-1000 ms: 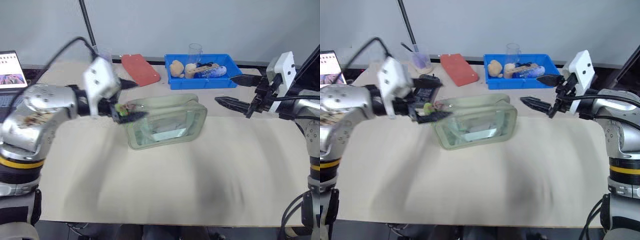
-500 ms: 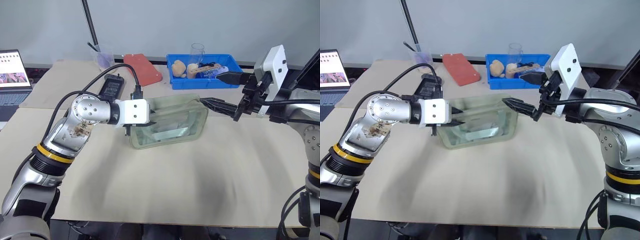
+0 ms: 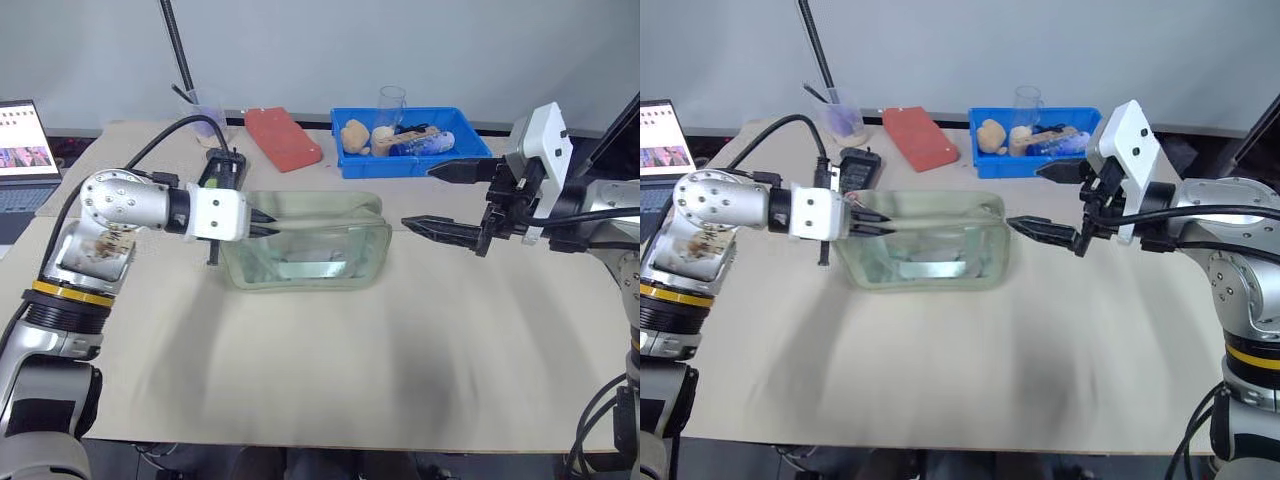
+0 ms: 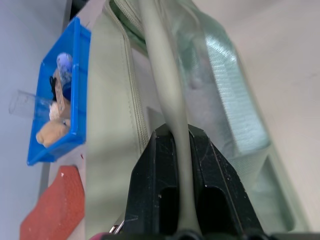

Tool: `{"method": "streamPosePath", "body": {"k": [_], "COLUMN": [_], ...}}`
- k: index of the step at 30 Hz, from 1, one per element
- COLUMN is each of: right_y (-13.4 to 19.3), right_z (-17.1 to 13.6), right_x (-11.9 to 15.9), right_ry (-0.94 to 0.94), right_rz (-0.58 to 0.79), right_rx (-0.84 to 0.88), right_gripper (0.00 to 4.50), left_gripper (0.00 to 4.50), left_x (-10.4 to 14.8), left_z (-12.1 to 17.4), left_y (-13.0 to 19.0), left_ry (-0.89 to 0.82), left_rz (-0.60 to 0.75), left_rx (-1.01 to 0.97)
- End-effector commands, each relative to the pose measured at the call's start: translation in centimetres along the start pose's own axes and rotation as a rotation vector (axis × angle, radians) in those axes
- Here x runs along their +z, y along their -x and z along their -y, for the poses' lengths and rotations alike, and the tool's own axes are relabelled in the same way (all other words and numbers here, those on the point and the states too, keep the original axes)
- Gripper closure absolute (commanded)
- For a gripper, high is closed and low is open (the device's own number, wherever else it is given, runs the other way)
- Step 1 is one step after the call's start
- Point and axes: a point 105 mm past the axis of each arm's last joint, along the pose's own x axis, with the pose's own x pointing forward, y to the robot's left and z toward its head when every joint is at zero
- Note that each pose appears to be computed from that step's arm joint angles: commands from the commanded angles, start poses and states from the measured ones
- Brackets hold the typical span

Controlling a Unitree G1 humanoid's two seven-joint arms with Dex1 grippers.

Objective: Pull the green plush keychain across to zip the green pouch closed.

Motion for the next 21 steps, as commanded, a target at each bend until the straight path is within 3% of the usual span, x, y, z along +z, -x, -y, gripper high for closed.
{"method": "streamPosePath", "body": {"k": [1,5,10,16,19,21], "right_y": [-0.1,-0.2,-0.2,-0.6,-1.5,-2.3], "right_z": [-1.0,-1.1,-1.1,-1.5,-1.7,-1.4], "right_x": [-0.2,-1.7,-1.5,-1.2,-2.2,-2.8], "right_ry": [0.013,-0.001,-0.003,0.028,0.033,0.002], "right_rz": [-0.006,-0.045,-0.037,-0.029,-0.031,-0.012], "right_rx": [0.048,0.048,0.057,0.087,0.102,0.085], "right_gripper": [0.0,0.0,0.0,0.0,0.0,0.0], "left_gripper": [4.48,4.48,4.48,1.78,0.3,0.09], "left_x": [1.0,1.4,1.3,2.7,5.6,7.8], "left_z": [0.2,0.8,1.5,0.5,-1.0,-1.2], "left_y": [0.7,0.5,0.6,1.1,1.5,1.5], "left_ry": [-0.055,-0.039,-0.023,0.025,0.2,0.309], "left_rz": [0.026,0.045,0.035,0.104,0.282,0.389], "left_rx": [0.013,0.023,0.014,0.048,0.091,0.064]}}
